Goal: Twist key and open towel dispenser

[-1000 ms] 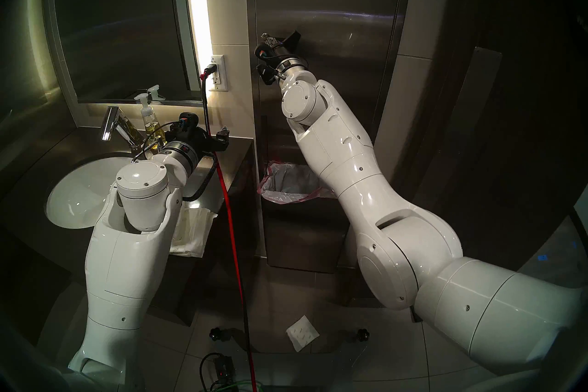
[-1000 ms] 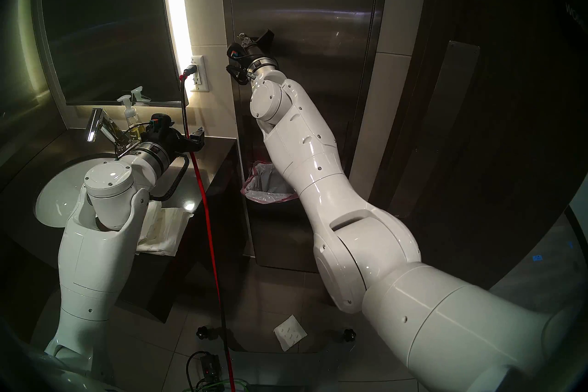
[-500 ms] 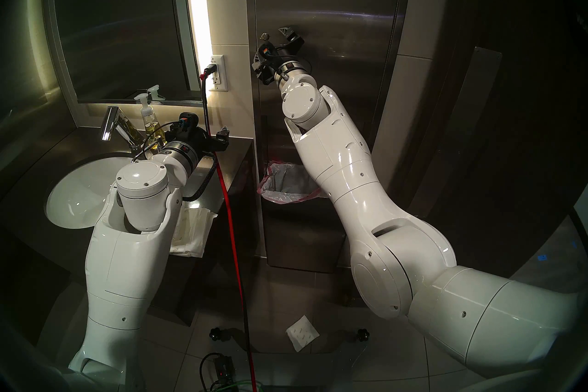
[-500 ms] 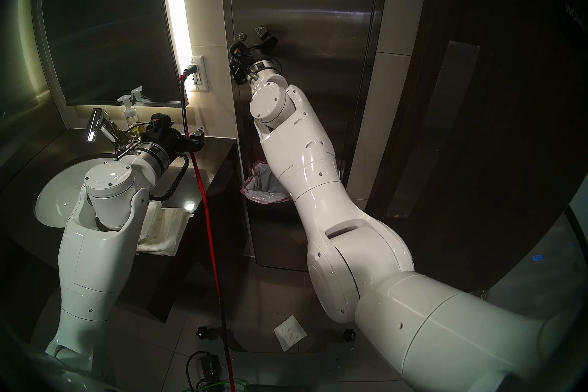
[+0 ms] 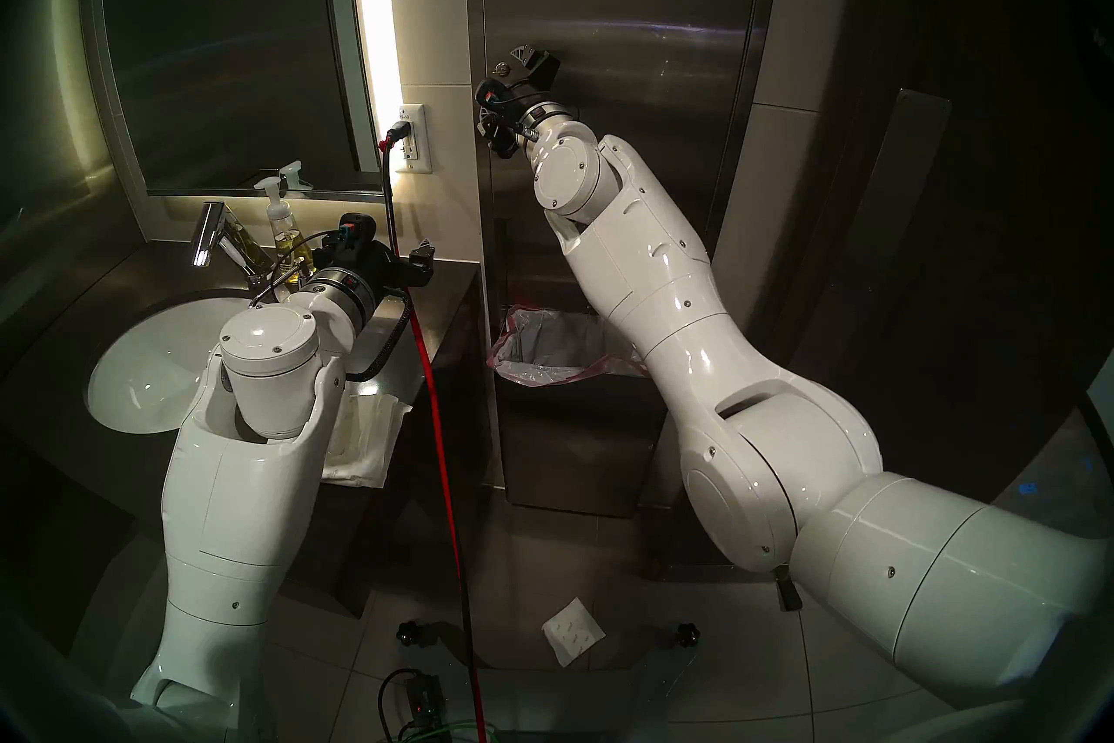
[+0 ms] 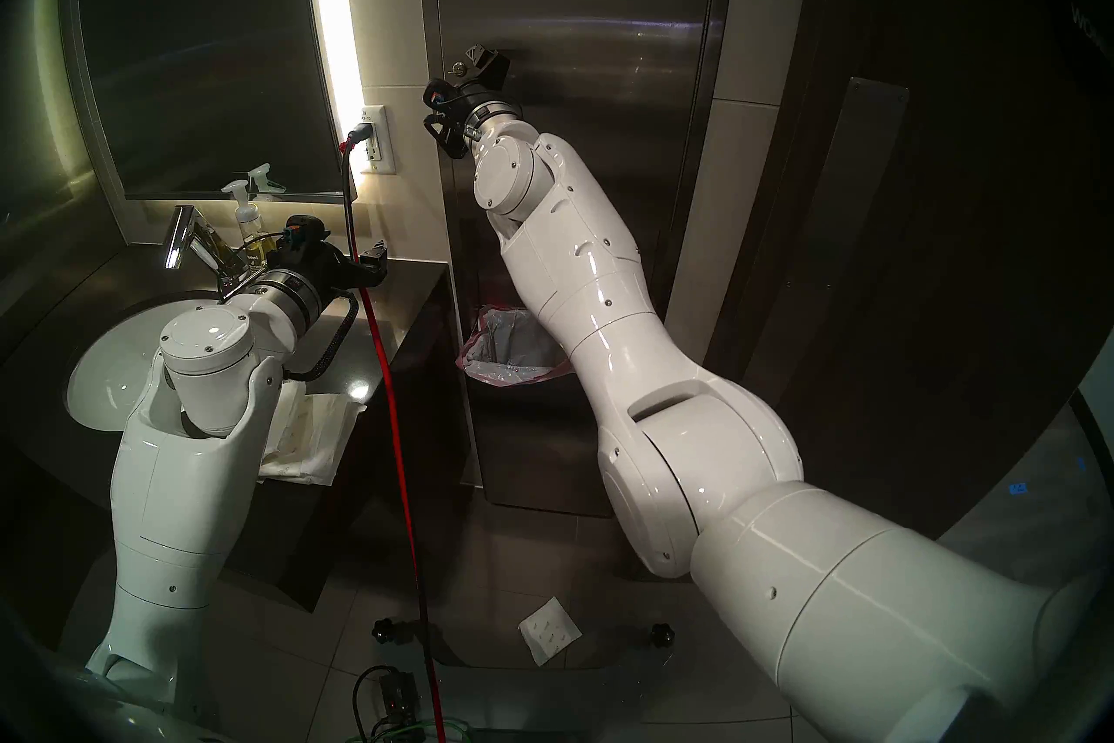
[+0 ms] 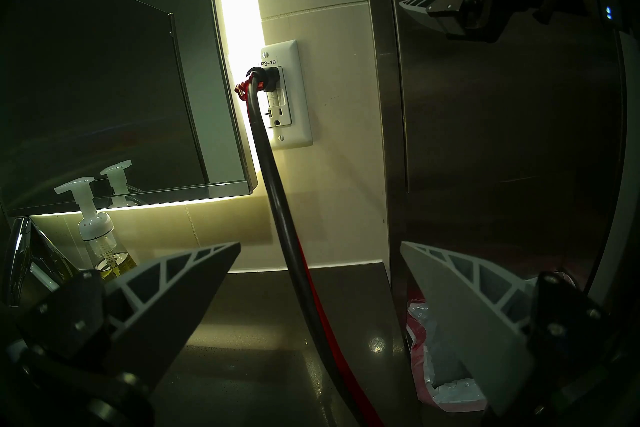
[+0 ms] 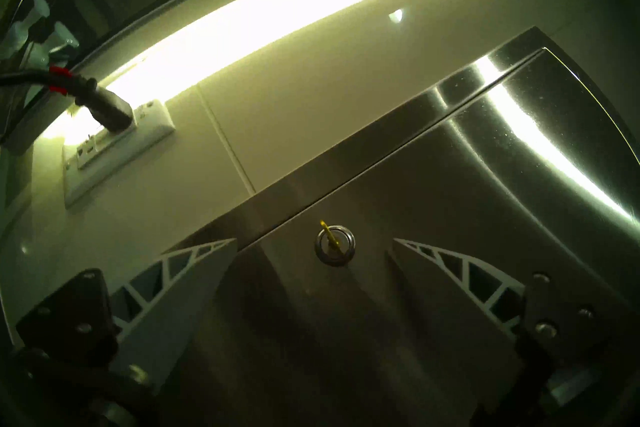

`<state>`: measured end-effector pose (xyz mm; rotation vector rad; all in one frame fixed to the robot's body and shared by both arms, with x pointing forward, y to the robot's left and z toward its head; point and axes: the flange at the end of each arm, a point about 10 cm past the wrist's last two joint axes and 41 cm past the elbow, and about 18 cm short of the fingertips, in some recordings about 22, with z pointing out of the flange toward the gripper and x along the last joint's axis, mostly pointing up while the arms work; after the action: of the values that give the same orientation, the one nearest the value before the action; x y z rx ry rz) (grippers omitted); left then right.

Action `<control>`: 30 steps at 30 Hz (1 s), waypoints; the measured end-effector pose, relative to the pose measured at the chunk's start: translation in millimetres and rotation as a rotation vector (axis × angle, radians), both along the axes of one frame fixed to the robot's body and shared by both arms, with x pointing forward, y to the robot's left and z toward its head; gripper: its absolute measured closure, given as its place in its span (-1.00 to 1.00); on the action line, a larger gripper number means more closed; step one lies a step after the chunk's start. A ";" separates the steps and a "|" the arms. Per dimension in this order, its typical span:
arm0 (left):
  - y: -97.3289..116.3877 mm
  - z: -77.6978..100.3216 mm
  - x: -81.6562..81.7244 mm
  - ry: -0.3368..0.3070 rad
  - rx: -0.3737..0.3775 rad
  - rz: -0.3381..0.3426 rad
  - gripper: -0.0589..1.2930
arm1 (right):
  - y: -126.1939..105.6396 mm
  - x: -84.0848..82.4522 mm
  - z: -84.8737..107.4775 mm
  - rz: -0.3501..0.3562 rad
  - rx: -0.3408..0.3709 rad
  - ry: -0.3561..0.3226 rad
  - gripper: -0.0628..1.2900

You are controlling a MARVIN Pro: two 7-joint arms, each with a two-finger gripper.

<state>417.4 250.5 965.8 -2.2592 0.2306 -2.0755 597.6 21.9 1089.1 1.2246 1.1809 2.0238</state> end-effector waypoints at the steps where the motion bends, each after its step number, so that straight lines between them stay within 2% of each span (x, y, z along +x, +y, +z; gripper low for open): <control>1: 0.0 0.0 0.0 0.000 0.000 0.000 -0.95 | -0.9 1.2 1.1 -0.003 -0.010 -0.002 -0.84; 5: 0.0 0.0 0.0 0.000 0.000 0.000 -0.95 | -3.1 4.6 4.8 -0.007 -0.035 -0.007 -0.80; 6: 0.0 0.0 0.0 0.000 0.000 0.000 -0.95 | -3.5 5.4 5.9 -0.006 -0.040 -0.010 -0.59; 7: 0.0 0.0 0.0 0.000 0.000 0.000 -0.95 | -3.6 5.8 6.4 -0.005 -0.043 -0.012 -0.27; 8: 0.0 0.0 0.0 0.000 0.000 0.000 -0.95 | -3.7 6.3 7.1 -0.004 -0.047 -0.015 0.18; 9: 0.0 0.0 0.0 0.000 0.000 0.000 -0.95 | -3.9 7.2 8.0 -0.002 -0.051 -0.018 0.33; 17: 0.0 0.0 0.0 0.000 0.000 0.000 -0.95 | -5.2 12.0 10.4 0.003 -0.064 -0.025 0.30; 18: 0.0 0.0 0.0 0.000 0.000 0.000 -0.95 | -5.0 12.4 10.5 0.004 -0.064 -0.024 0.18; 19: 0.0 -0.1 0.0 0.000 0.000 0.000 -0.95 | -4.3 12.9 10.7 0.006 -0.065 -0.025 -0.04; 21: -0.1 -0.1 0.0 0.000 0.000 0.000 -0.95 | -2.9 13.1 11.4 0.009 -0.066 -0.025 -0.24; 24: 0.0 -0.1 0.0 0.000 0.000 0.000 -0.95 | -0.2 13.3 13.0 0.014 -0.067 -0.027 -0.19; 26: -0.1 -0.1 0.0 0.000 0.000 0.000 -0.95 | 1.6 13.7 13.8 0.017 -0.068 -0.028 -0.32; 30: -0.1 -0.1 0.0 0.000 0.000 0.000 -0.95 | 4.6 14.0 14.9 0.020 -0.071 -0.029 -0.33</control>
<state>417.4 250.5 965.7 -2.2594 0.2307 -2.0753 611.6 26.5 1104.1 1.1507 1.2444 1.9898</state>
